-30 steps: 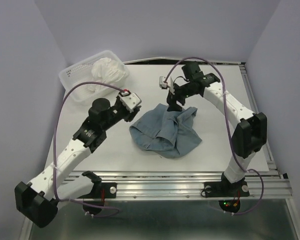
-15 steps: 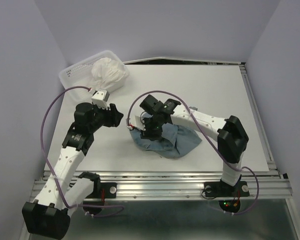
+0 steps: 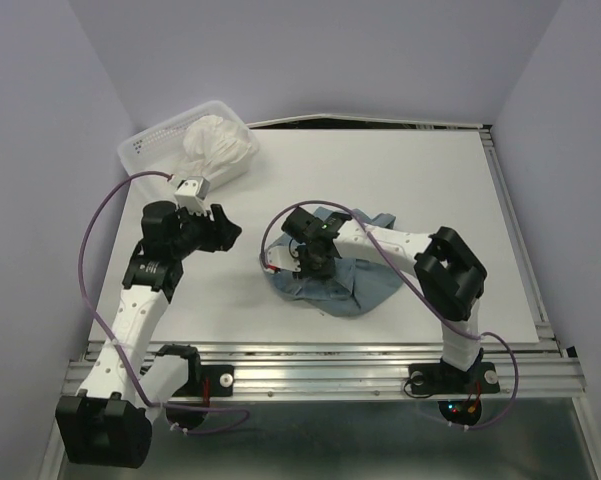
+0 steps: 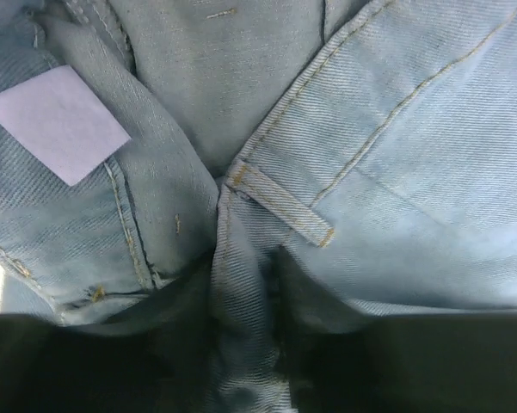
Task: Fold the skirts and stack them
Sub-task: Flatten the skirt out
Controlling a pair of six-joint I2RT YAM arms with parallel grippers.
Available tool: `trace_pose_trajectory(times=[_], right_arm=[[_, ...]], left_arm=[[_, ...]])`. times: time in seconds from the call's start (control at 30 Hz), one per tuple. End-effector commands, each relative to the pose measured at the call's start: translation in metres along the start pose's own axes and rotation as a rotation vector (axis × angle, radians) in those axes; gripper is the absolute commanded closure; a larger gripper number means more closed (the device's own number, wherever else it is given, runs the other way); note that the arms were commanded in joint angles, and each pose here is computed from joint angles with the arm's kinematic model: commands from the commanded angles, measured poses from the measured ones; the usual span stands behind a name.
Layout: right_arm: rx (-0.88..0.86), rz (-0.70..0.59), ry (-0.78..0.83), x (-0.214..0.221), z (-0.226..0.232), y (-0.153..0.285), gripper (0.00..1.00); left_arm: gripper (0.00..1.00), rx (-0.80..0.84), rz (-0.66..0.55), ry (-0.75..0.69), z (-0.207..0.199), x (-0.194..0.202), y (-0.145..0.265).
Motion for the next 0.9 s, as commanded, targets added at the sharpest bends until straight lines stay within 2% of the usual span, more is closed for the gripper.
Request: trace_pose_trajectory(times=[0.0,0.07,0.13,0.23,0.3,0.37,0.4,0.43,0.47,0.5,0.53,0.57,0.73,0.8,0.83,0.87], right_arm=[[0.095,-0.039,0.02,-0.014,-0.02,0.014,0.87],[0.153,-0.048,-0.024,-0.019,-0.031,0.018,0.99],[0.205,-0.097,-0.083,-0.035,-0.044,0.033,0.99],[0.264,-0.197,-0.166,-0.058,-0.07,0.063,0.99],[0.287,-0.232,-0.218,-0.061,-0.085,0.077,0.99],[0.303,-0.269,-0.301,-0.059,-0.102,0.094,0.99],[0.299,-0.27,-0.325,-0.056,-0.107,0.097,0.94],[0.284,-0.276,-0.354,-0.054,-0.109,0.1,0.82],[0.278,-0.263,-0.38,-0.045,-0.115,0.102,0.81],[0.266,-0.258,-0.389,-0.042,-0.116,0.1,0.81],[0.249,-0.251,-0.389,-0.041,-0.113,0.094,0.96],[0.231,-0.231,-0.412,-0.032,-0.112,0.085,0.99],[0.084,-0.216,-0.401,-0.03,-0.084,0.067,0.99],[-0.026,-0.19,-0.412,-0.023,-0.058,0.065,0.99],[-0.071,-0.149,-0.425,-0.01,-0.042,0.054,0.99],[-0.074,-0.174,-0.432,-0.009,-0.036,0.061,0.99]], left_arm=[[0.37,0.087,-0.058,-0.105,-0.008,-0.019,0.004],[0.39,0.132,-0.085,-0.186,-0.014,-0.021,0.007],[0.4,0.172,-0.133,-0.305,-0.021,-0.024,0.015],[0.4,0.25,-0.136,-0.504,-0.028,-0.015,0.02],[0.42,0.428,-0.079,-0.731,-0.044,0.01,0.028],[0.45,0.524,0.055,-0.858,-0.046,0.047,0.032],[0.47,0.523,0.09,-1.009,-0.035,0.058,0.029],[0.48,0.552,0.134,-1.052,-0.032,0.075,0.03],[0.48,0.557,0.166,-1.092,-0.026,0.086,0.031],[0.48,0.558,0.159,-1.136,-0.024,0.089,0.029],[0.48,0.55,0.14,-1.161,-0.024,0.091,0.025],[0.48,0.556,0.143,-1.18,-0.024,0.096,0.022],[0.49,0.537,0.179,-1.274,-0.011,0.105,0.007],[0.49,0.524,0.187,-1.301,-0.006,0.107,0.003],[0.49,0.522,0.184,-1.303,-0.006,0.109,0.001],[0.49,0.495,0.146,-1.321,-0.005,0.102,-0.005]])
Point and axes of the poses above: each gripper's point midway between its finger pads, its own y axis back along the fingers, its own z axis along the line the jaws close on, x = y × z, the point moved 1 cm from there along y, back along the fingers, and after that the axes turned 9 degrees about -y, right-handed, at the moved point
